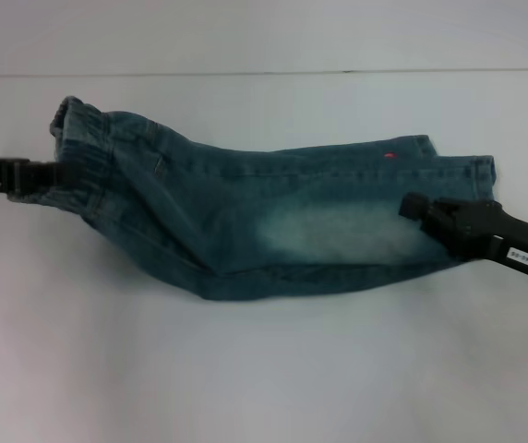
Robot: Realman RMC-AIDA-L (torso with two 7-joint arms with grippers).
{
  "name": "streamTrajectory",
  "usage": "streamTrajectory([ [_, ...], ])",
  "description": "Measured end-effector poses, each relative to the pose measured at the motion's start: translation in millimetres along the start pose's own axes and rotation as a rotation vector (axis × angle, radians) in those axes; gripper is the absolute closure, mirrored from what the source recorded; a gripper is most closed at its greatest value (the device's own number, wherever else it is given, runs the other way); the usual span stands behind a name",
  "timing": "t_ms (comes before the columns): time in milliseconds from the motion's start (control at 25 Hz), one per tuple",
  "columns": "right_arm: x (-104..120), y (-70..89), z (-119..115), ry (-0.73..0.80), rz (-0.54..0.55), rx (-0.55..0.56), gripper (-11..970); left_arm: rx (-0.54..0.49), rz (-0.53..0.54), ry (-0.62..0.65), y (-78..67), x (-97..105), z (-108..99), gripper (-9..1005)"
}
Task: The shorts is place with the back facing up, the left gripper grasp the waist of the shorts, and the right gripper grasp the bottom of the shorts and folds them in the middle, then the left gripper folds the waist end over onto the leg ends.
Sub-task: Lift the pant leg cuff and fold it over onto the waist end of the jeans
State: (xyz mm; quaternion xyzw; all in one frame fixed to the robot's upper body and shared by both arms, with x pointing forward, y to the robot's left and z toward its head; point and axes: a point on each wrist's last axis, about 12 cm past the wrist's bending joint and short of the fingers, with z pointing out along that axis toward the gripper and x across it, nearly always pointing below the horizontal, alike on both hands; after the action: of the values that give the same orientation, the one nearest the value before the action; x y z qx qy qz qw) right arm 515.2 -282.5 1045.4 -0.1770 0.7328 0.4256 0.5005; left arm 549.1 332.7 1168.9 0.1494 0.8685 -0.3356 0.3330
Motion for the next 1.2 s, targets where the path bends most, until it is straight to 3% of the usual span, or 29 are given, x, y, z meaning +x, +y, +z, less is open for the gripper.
streamTrajectory([
  [520,-0.3,1.5,57.2,0.097,-0.183,-0.009,914,0.145,-0.009,-0.094,-20.3,-15.0,-8.8,907],
  [960,1.3,11.9,112.6,0.168,-0.232,0.012,925,0.193,-0.004,-0.108,-33.5,-27.4,-12.0,908],
  [1200,-2.9,28.4,142.9,0.173,-0.231,-0.023,925,0.228,0.003,-0.115,-39.6,-29.7,-8.0,908],
])
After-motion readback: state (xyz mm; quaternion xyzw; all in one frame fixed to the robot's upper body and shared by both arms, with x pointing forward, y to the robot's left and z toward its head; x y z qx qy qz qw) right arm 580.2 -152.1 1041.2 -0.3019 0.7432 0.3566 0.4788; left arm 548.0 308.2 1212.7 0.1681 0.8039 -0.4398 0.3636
